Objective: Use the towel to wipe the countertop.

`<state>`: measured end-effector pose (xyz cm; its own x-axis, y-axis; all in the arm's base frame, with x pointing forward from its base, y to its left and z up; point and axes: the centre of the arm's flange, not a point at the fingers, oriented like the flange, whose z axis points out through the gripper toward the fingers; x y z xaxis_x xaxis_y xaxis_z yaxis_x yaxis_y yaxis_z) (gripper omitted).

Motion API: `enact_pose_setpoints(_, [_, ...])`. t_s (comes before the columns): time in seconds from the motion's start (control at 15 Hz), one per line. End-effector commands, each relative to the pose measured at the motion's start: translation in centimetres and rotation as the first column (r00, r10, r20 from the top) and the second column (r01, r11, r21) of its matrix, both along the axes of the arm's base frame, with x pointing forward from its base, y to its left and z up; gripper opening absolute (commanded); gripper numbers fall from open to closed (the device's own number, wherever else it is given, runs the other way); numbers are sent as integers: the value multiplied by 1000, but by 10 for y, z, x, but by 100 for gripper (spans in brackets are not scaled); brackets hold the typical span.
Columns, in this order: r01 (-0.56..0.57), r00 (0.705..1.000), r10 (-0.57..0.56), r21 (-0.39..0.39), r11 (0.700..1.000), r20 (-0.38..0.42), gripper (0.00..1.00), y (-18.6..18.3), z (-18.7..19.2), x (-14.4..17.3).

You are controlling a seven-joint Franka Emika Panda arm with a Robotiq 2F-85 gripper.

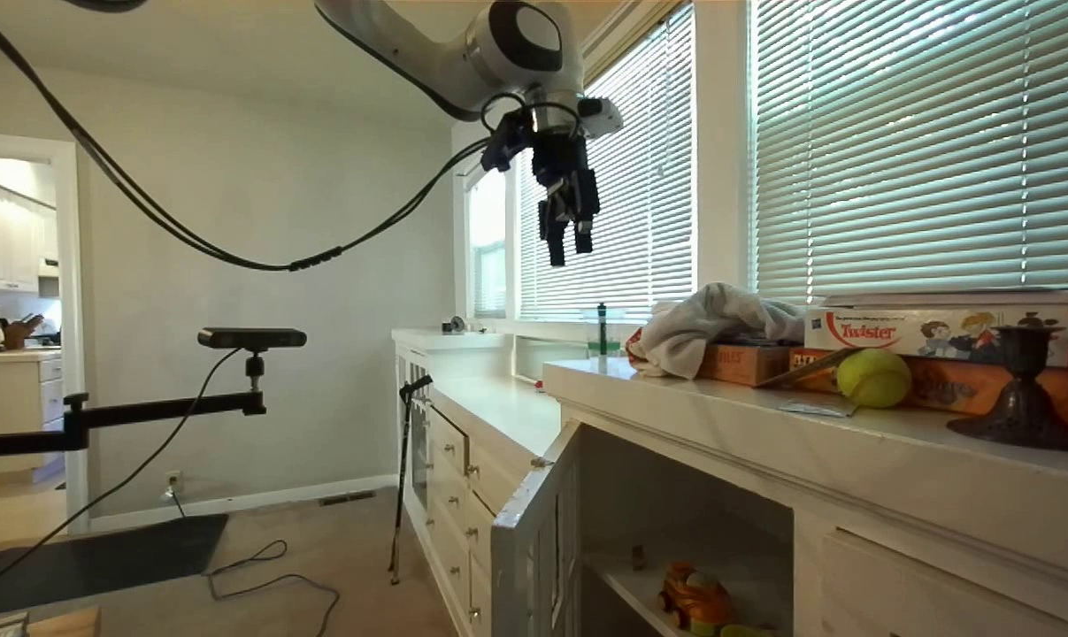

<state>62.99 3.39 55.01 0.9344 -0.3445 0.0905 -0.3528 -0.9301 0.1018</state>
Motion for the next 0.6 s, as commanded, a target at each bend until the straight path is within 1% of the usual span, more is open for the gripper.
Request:
enact_pose_setpoints(0.0, [-112,991,115,45,993,-61,100,-30,-17,-80])
enact_pose_setpoints(0.2, [-206,972,213,71,976,-98,100,-58,-27,-114])
enact_pose_setpoints(0.47, [-237,961,245,74,969,-129,100,-95,-47,-169])
enact_pose_setpoints(0.53, [-206,965,214,66,976,-150,100,-84,-30,-115])
